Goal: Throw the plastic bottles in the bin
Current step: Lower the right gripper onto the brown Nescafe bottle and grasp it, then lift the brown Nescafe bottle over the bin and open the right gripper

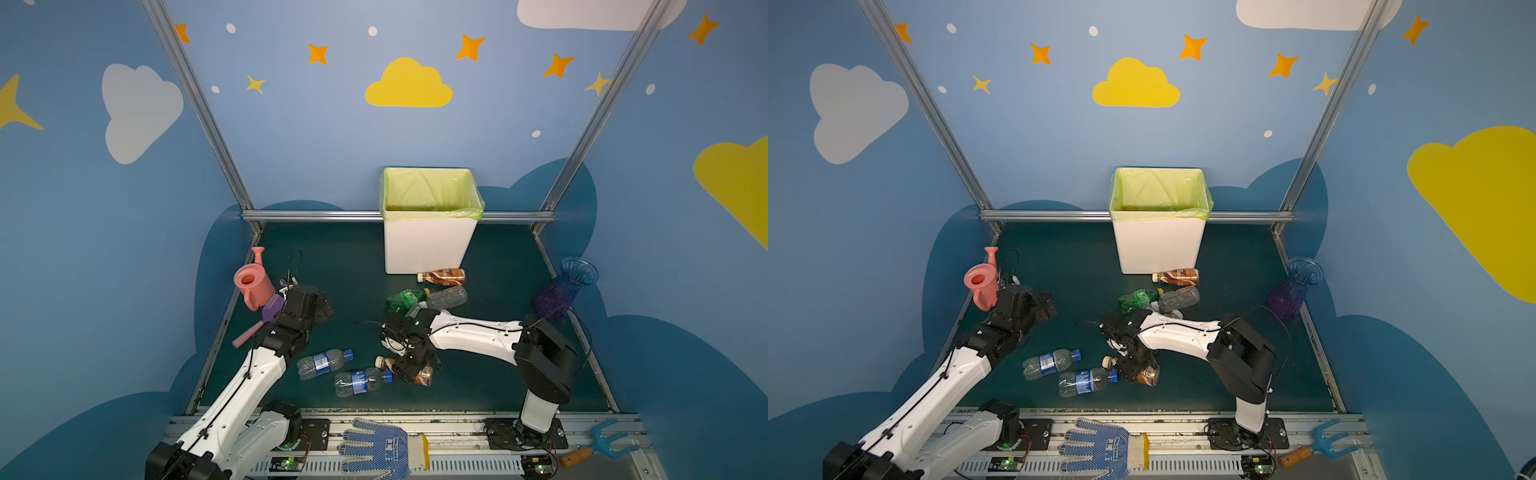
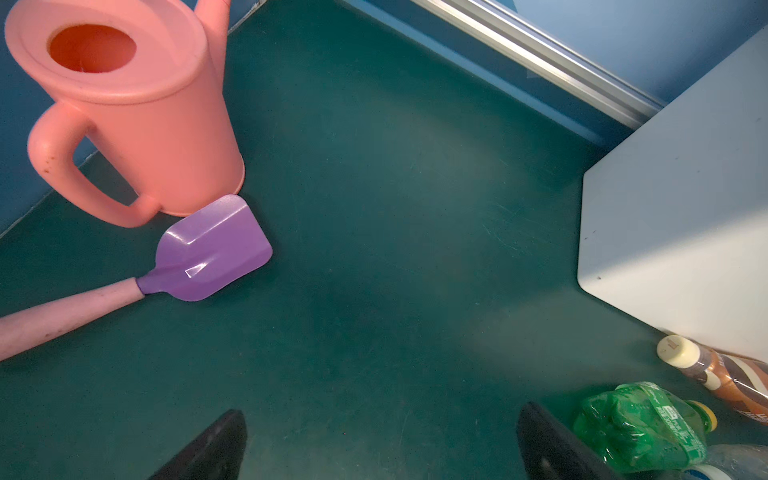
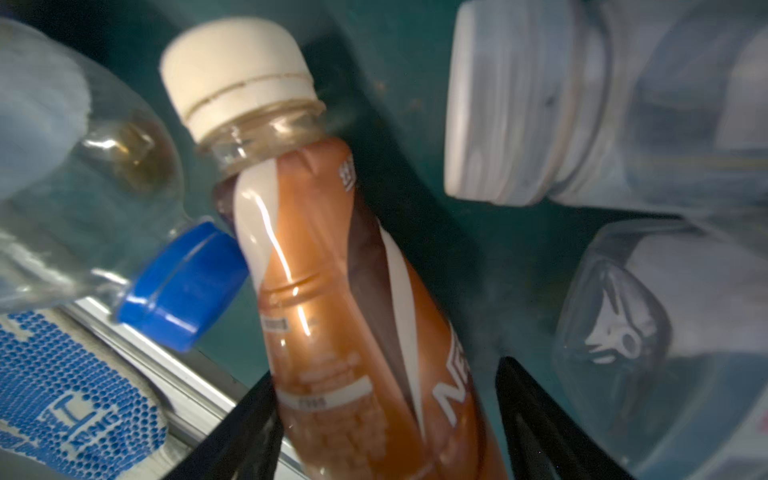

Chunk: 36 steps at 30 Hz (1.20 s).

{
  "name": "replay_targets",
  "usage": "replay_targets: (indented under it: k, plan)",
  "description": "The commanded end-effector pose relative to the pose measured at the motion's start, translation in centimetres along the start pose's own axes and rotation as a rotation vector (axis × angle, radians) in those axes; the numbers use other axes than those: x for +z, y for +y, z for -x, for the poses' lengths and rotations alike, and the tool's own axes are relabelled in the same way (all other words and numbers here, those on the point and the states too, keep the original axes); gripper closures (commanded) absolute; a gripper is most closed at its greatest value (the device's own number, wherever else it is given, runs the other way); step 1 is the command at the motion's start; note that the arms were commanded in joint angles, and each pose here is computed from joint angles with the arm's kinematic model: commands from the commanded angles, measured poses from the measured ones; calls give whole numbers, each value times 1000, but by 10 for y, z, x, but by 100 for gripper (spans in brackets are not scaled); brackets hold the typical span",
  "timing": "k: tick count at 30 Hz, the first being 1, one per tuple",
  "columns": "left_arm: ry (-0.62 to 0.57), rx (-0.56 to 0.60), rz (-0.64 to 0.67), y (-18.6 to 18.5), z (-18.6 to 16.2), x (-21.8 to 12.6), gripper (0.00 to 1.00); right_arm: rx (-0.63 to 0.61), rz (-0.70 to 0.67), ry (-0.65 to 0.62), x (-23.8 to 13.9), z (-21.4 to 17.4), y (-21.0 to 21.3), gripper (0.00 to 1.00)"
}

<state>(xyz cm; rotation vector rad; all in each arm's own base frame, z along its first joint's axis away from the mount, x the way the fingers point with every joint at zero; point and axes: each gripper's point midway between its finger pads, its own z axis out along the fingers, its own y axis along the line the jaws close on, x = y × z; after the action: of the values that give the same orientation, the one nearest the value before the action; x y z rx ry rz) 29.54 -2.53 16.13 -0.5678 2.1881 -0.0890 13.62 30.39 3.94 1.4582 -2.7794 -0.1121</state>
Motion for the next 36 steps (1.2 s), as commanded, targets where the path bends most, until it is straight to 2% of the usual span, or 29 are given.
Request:
replay_targets:
  k: [1,6,9,14,19,21,24,27,29,32,35,36]
  plan:
    - [5,-6,12,5,-1,-2,0,-28,-36,32,-1,-2,-3,27]
    - [9,-3,17,6,-3,-2,0,-48,-49,41,1,1,-3,38]
    - [9,-1,16,6,-3,-2,0,-56,-43,27,-2,4,-1,47]
    - [16,0,22,8,-6,-1,0,-67,-10,-31,-19,11,4,51]
    - [23,2,22,9,-9,1,0,-49,27,-163,-63,31,1,54]
    - [22,3,27,11,-9,1,0,-32,19,-258,-93,44,-9,55]
    - [24,5,29,11,-10,2,0,5,-43,-446,-158,64,-38,55]
    - [28,9,23,10,-11,3,0,22,-186,-680,-241,80,-73,55]
    - [34,14,19,9,-12,4,0,4,-346,-891,-315,87,-97,53]
    - [53,27,-12,3,-15,6,0,14,-415,-1249,-428,86,-110,53]
    - [69,32,-20,0,-17,7,0,4,-468,-1511,-509,76,-112,52]
    - [70,37,-21,0,-16,7,0,-1,-499,-1554,-523,74,-115,52]
